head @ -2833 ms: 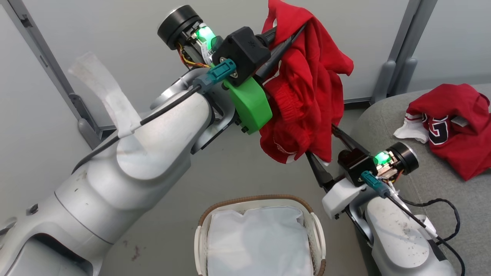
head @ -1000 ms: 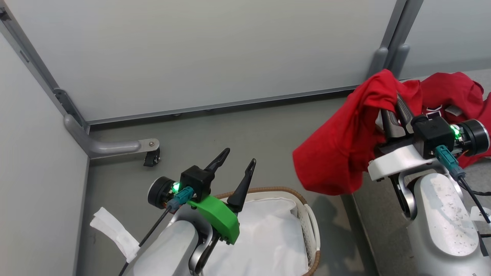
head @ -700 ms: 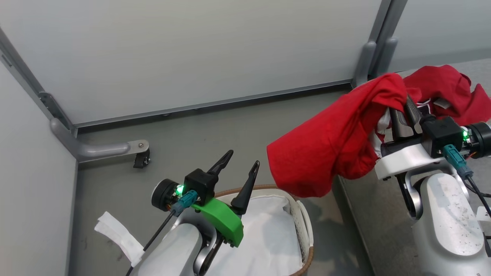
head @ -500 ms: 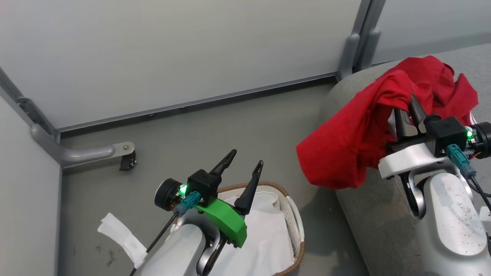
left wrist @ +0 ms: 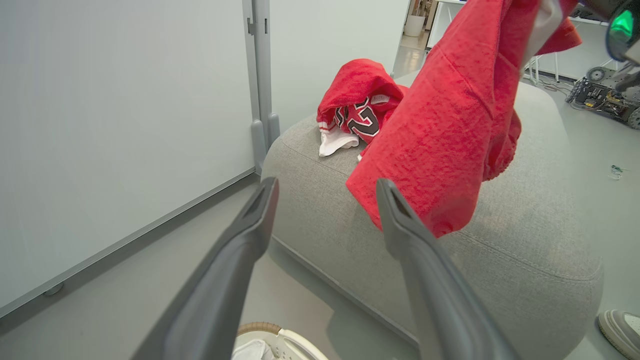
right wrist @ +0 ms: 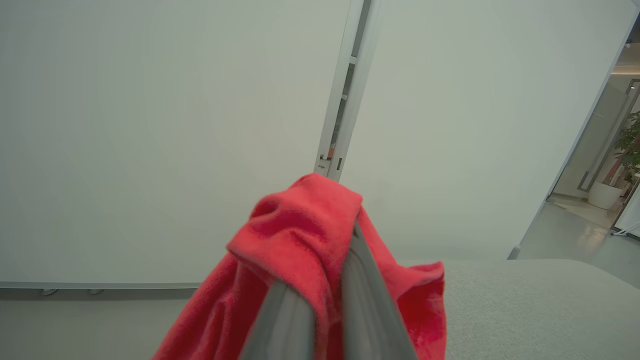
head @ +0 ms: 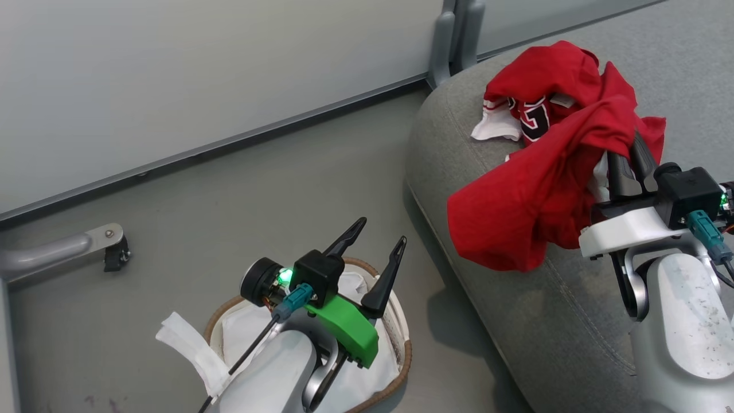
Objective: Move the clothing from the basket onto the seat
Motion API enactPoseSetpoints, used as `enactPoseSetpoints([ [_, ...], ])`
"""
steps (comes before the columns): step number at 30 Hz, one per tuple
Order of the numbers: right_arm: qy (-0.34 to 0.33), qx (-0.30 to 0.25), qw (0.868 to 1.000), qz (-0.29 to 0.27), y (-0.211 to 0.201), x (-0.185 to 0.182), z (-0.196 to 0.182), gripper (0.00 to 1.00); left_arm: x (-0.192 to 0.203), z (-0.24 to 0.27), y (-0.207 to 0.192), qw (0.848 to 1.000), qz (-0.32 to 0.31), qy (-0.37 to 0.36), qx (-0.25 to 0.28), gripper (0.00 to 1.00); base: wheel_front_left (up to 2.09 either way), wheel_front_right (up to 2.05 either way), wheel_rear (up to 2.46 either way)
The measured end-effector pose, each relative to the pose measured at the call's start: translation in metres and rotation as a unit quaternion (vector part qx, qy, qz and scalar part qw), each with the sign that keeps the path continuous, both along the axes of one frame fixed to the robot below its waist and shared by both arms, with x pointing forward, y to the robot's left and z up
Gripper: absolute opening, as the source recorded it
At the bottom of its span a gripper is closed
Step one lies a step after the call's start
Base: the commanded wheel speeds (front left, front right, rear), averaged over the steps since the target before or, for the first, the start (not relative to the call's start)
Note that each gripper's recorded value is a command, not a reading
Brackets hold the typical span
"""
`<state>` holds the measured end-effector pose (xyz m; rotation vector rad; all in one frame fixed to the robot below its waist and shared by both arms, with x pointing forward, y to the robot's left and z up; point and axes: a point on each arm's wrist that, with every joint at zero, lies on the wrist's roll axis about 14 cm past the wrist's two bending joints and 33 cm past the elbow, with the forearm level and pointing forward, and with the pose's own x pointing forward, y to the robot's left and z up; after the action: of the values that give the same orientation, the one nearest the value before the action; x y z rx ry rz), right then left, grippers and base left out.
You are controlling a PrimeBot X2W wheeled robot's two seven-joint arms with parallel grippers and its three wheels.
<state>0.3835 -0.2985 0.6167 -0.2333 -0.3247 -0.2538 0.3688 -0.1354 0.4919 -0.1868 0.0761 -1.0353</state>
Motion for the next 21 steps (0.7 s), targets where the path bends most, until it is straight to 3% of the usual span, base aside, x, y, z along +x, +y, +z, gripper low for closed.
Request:
enactPoseSetpoints([
  [6, 0.010, 0.000, 1.000, -0.020, -0.013, -0.005, -0.006, 0.00, -0.008, -0.008, -0.017, 0.999, -0.032, 0.011, -0.002, 1.00, 0.00, 0.00, 0.00],
  [11, -0.006, -0.015, 0.999, -0.040, -0.027, 0.000, 0.009, 0.00, -0.006, -0.014, -0.023, 0.999, -0.041, 0.019, -0.003, 1.00, 0.00, 0.00, 0.00],
  [21, -0.083, -0.127, 0.984, -0.093, -0.079, 0.023, 0.105, 0.00, 0.010, -0.017, -0.022, 0.999, -0.040, 0.017, -0.012, 1.00, 0.00, 0.00, 0.00],
])
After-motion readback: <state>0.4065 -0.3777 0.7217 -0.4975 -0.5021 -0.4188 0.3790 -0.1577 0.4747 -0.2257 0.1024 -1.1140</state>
